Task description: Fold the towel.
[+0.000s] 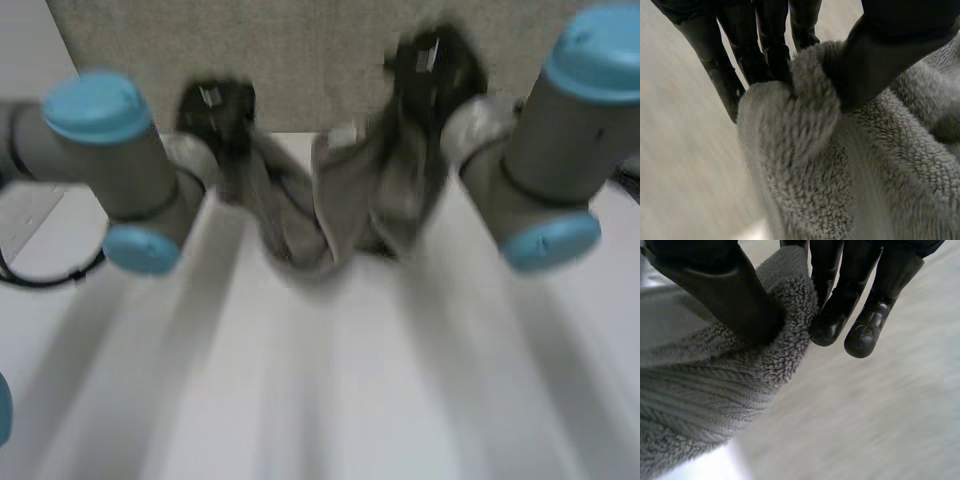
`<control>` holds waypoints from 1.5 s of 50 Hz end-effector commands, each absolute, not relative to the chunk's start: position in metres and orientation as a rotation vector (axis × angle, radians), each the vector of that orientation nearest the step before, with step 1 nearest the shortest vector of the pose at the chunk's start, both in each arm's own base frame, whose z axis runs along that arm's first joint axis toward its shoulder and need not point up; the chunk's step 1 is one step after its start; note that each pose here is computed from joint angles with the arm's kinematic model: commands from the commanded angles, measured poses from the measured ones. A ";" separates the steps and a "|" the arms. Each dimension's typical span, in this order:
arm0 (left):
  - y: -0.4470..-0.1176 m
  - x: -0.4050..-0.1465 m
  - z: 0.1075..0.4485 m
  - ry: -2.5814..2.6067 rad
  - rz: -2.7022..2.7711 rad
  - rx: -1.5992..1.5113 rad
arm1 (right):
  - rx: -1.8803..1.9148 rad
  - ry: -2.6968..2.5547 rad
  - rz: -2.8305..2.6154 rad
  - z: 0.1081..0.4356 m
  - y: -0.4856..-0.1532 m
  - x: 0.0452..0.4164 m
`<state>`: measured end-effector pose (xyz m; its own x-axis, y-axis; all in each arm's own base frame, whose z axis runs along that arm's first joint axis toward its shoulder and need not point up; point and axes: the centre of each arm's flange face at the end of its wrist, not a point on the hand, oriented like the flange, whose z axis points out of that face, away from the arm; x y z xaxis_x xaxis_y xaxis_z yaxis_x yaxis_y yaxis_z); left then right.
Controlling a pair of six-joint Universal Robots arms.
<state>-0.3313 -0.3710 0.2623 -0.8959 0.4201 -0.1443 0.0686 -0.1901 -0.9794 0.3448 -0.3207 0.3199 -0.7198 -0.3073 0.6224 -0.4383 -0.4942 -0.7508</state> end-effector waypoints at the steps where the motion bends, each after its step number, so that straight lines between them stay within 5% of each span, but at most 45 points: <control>1: -0.379 -0.311 0.379 -1.356 2.525 -0.337 | 0.654 -1.091 3.077 0.428 -0.342 0.326; 8: -0.380 -0.281 0.348 -1.488 2.464 -0.304 | 1.165 -1.431 3.122 0.363 -0.334 0.332; 10: -0.380 -0.270 0.322 -1.600 2.414 -0.329 | 1.453 -1.693 2.863 0.303 -0.334 0.325; 12: -0.376 -0.254 0.266 -1.799 2.262 -0.413 | 1.471 -1.785 2.748 0.283 -0.337 0.317; 13: -0.376 -0.254 0.266 -1.800 2.261 -0.413 | 1.493 -1.863 2.619 0.262 -0.338 0.308; 15: -0.362 -0.245 0.220 -1.933 2.092 -0.500 | 1.532 -1.906 2.504 0.245 -0.337 0.301; 21: -0.325 -0.232 0.152 -2.103 1.779 -0.621 | 1.651 -2.038 2.153 0.186 -0.335 0.278; 25: -0.312 -0.225 0.134 -2.163 1.697 -0.631 | 1.788 -2.041 1.945 0.162 -0.316 0.267; 37: -0.298 -0.195 0.146 -2.271 1.658 -0.565 | 1.737 -2.023 1.922 0.182 -0.303 0.242; 59: -0.209 -0.198 0.162 -2.225 1.458 -0.634 | 1.800 -1.899 1.846 0.192 -0.318 0.196; 75: -0.247 -0.176 0.194 -2.189 1.671 -0.563 | 1.234 -2.510 2.045 0.236 -0.297 0.194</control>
<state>-0.1880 -0.2273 0.1828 -0.8411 0.5393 0.0409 0.1262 0.2693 -0.9547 0.1947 -0.3091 0.2248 -0.6226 -0.7160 0.3156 -0.4223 -0.0321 -0.9059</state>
